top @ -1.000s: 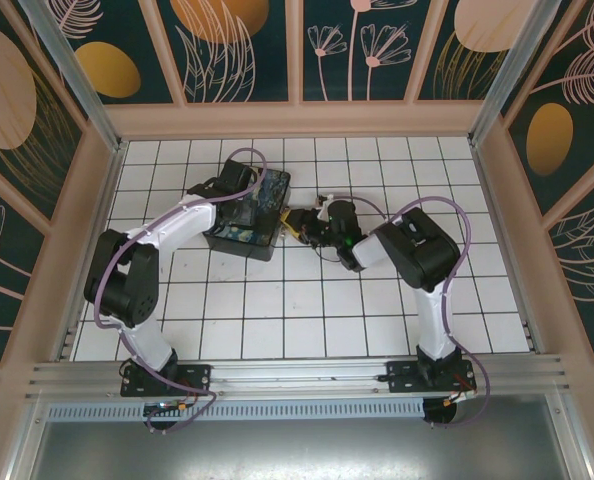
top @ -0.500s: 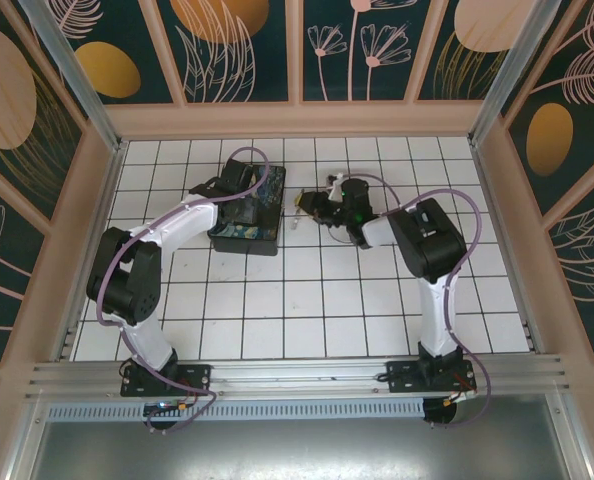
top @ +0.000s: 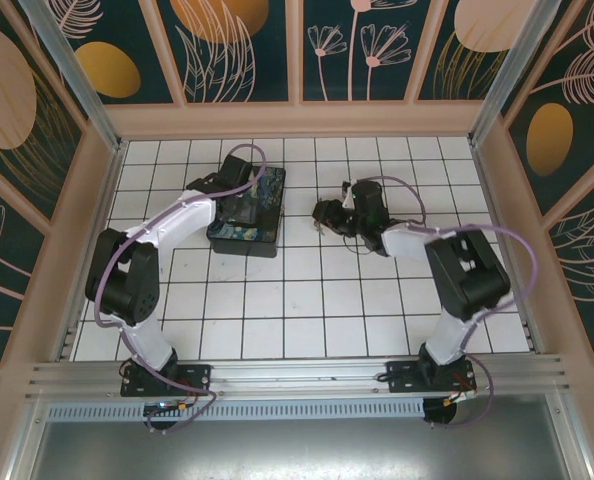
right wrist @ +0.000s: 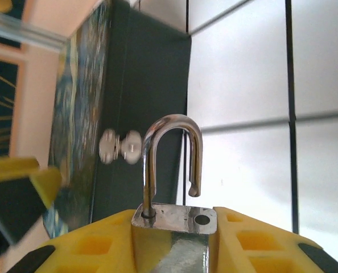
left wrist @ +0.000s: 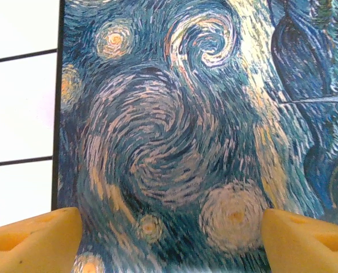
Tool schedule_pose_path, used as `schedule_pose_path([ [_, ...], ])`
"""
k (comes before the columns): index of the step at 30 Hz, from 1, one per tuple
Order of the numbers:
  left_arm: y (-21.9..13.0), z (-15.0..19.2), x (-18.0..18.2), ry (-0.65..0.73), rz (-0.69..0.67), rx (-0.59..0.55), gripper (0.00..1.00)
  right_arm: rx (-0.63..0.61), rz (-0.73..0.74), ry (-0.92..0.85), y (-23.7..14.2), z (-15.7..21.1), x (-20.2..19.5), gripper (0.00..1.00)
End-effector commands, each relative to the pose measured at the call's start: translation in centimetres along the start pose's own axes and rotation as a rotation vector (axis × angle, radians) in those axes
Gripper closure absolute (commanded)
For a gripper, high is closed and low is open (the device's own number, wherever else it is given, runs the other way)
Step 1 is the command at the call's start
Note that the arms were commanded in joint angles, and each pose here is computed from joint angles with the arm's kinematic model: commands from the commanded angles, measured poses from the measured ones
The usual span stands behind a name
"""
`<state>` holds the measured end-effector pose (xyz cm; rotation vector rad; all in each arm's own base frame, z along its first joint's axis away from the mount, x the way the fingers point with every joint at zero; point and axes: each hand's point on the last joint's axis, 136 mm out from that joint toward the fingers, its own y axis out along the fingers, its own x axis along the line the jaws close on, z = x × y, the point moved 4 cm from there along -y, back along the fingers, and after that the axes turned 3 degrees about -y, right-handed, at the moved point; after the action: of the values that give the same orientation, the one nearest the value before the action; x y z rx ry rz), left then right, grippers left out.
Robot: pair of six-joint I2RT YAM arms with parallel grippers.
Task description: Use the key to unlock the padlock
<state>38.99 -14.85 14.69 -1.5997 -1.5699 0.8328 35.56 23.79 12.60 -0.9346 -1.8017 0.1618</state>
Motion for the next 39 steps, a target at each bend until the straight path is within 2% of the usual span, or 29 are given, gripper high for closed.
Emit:
schedule_pose_path([
  [1,-3.4,-1.5,-0.3,-0.036,0.068,-0.027,0.16,0.115,0.213,-0.029,-2.4,4.9,-2.9,0.63],
  [5,-5.5,-1.3,-0.9,-0.055,0.119,-0.058,0.16,0.157,0.312,0.006,-4.5,8.5,-6.0,0.55],
  [8,-6.8,-0.1,-1.9,-0.045,0.148,-0.058,0.16,0.146,0.337,0.017,-5.3,9.7,-7.4,0.49],
  [10,-7.8,1.2,-3.8,-0.007,0.179,-0.047,0.17,0.136,0.331,0.014,-5.7,9.7,-7.3,0.46],
  [13,-9.1,3.7,-7.8,0.054,0.223,-0.021,0.2,0.099,0.323,-0.016,-6.7,8.4,-6.3,0.45],
  [15,-10.0,5.5,-10.5,0.082,0.288,-0.001,0.24,0.043,0.318,-0.039,-7.6,6.0,-5.7,0.45],
  [18,-11.0,7.4,-14.9,0.11,0.466,0.035,0.28,-0.02,0.334,-0.069,-8.7,2.3,-5.5,0.46],
  [20,-10.3,7.9,-16.7,0.109,0.514,0.053,0.29,-0.054,0.354,-0.089,-9.0,0.4,-5.5,0.46],
  [24,-5.7,7.9,-18.1,0.128,0.412,0.06,0.26,-0.136,0.383,-0.091,-10.4,-2.6,-5.9,0.46],
  [27,-2.9,7.6,-18.6,0.145,0.323,0.059,0.23,-0.145,0.386,-0.089,-11.0,-3.3,-7.0,0.43],
  [28,-2.4,7.5,-18.6,0.145,0.308,0.038,0.22,-0.139,0.385,-0.123,-11.0,-3.2,-7.1,0.33],
  [29,-2.1,7.3,-18.4,0.138,0.302,0.007,0.18,-0.142,0.386,-0.158,-11.0,-3.0,-7.2,0.05],
  [30,-2.0,7.2,-18.1,0.131,0.3,-0.031,0.14,-0.157,0.4,-0.184,-11.2,-2.8,-7.6,0.01],
  [33,-3.4,6.6,-17.2,0.105,0.347,-0.161,0.01,-0.22,0.449,-0.245,-12.3,-2.0,-8.7,0.01],
  [36,-6.3,5.1,-15.7,0.081,0.353,-0.27,0.01,-0.354,0.49,-0.312,-14.7,-2.1,-8.8,0.01],
  [39,-9.6,3.0,-11.9,0.004,0.268,-0.401,0.01,-0.544,0.569,-0.401,-18.2,-2.8,-9.0,0.01],
])
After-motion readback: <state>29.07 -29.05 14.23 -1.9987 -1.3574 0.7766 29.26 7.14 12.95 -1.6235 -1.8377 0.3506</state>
